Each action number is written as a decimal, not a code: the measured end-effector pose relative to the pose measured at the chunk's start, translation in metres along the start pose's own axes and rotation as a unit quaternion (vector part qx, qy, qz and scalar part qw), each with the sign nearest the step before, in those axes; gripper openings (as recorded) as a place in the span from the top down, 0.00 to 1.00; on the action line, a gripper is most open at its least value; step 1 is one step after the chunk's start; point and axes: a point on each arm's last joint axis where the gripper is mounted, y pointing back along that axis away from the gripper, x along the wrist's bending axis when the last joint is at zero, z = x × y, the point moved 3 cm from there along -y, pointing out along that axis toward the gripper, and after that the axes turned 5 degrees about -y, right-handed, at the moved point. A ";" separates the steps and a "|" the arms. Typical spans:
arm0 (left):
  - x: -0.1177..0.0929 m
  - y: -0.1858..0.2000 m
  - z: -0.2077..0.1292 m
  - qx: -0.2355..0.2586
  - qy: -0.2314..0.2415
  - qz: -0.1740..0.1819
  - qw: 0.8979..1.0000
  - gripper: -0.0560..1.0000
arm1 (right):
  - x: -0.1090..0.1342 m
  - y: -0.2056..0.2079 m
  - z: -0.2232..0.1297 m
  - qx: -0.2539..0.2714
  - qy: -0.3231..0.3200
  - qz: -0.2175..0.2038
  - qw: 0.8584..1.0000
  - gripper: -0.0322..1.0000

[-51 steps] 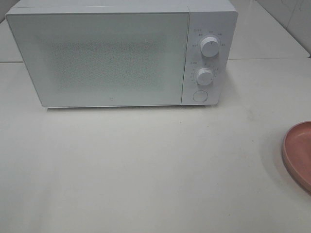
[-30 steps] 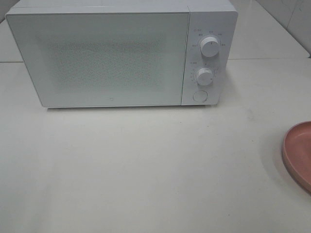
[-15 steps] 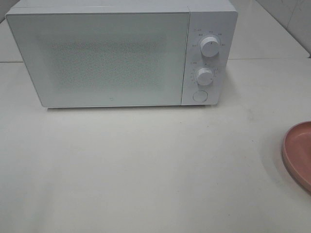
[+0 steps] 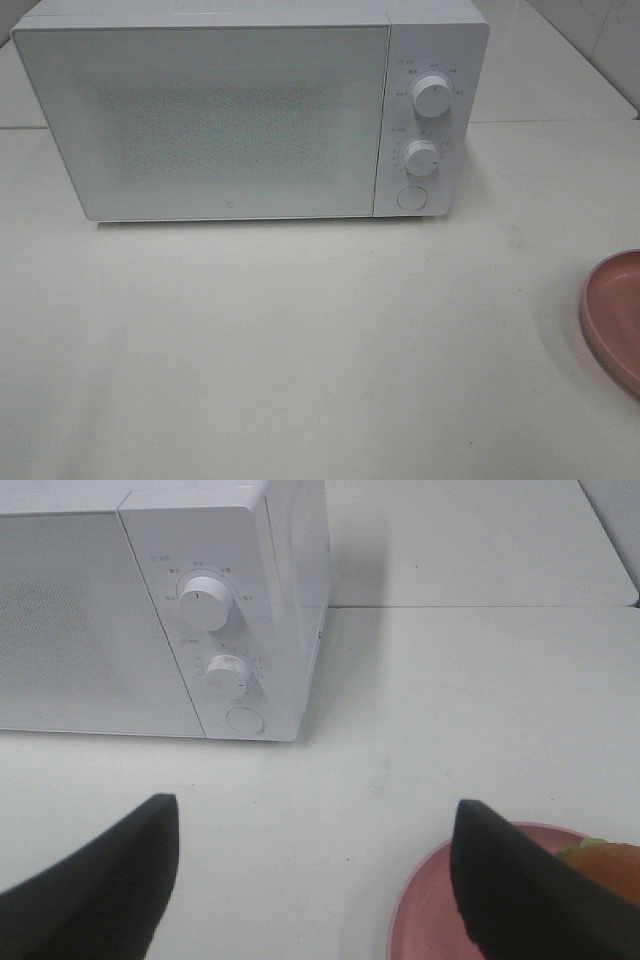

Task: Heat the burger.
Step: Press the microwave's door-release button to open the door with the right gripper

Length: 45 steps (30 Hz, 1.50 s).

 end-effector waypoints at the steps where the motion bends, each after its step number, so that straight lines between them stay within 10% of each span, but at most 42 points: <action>1: 0.000 0.000 0.000 0.000 0.000 0.000 1.000 0.03 | 0.000 -0.007 0.002 0.002 -0.001 -0.002 1.000 0.25; 18: 0.000 0.000 0.000 0.000 0.000 0.000 1.000 0.03 | -0.006 -0.064 0.009 0.019 0.000 -0.020 1.000 0.25; 45: 0.000 0.000 0.000 0.000 0.000 0.000 1.000 0.03 | -0.006 -0.138 -0.039 -0.184 0.080 -0.023 0.979 0.25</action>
